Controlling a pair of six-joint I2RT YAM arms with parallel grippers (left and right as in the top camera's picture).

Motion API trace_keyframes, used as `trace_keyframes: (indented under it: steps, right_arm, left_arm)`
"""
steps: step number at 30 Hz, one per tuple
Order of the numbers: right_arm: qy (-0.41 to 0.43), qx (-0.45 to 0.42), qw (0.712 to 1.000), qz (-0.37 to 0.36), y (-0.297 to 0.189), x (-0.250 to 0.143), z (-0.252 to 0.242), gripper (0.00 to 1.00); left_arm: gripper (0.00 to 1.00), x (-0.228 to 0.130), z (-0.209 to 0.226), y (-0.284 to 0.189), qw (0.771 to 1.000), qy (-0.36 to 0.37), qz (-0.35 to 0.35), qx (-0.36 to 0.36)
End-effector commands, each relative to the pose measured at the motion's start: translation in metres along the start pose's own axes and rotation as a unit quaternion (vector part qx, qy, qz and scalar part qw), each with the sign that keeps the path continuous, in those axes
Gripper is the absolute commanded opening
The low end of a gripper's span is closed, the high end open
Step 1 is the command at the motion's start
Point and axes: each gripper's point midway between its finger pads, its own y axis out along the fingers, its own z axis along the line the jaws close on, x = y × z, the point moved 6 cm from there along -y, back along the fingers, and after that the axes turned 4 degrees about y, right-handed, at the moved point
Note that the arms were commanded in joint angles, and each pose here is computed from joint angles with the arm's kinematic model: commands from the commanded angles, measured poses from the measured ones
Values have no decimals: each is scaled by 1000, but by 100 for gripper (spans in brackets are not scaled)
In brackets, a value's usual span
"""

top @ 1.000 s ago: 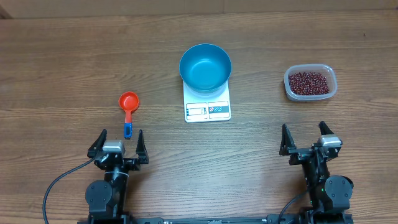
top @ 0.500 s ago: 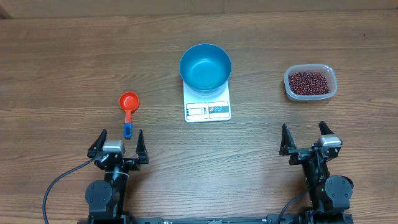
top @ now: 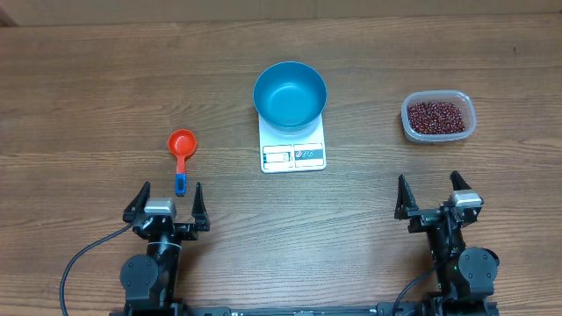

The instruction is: Scoop item into bowl and weigh 150g on scale

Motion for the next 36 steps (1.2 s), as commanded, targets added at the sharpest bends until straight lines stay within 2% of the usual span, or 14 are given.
trace_keyframes:
  steps: [1, 10, 22, 36]
  right_arm:
    - [-2, 4, 1000, -1, 0, -2, 1, 100]
    - [-2, 4, 1000, -1, 0, -2, 1, 100]
    - [-2, 4, 1000, -1, 0, -2, 1, 100]
    - [-2, 4, 1000, -1, 0, -2, 1, 100]
  left_arm:
    - [99, 6, 2, -1, 1000, -2, -19, 7]
    - [100, 25, 3, -4, 999, -9, -48, 8]
    - [100, 76, 13, -21, 994, 3, -99, 51]
    - [100, 125, 20, -37, 989, 2, -123, 78]
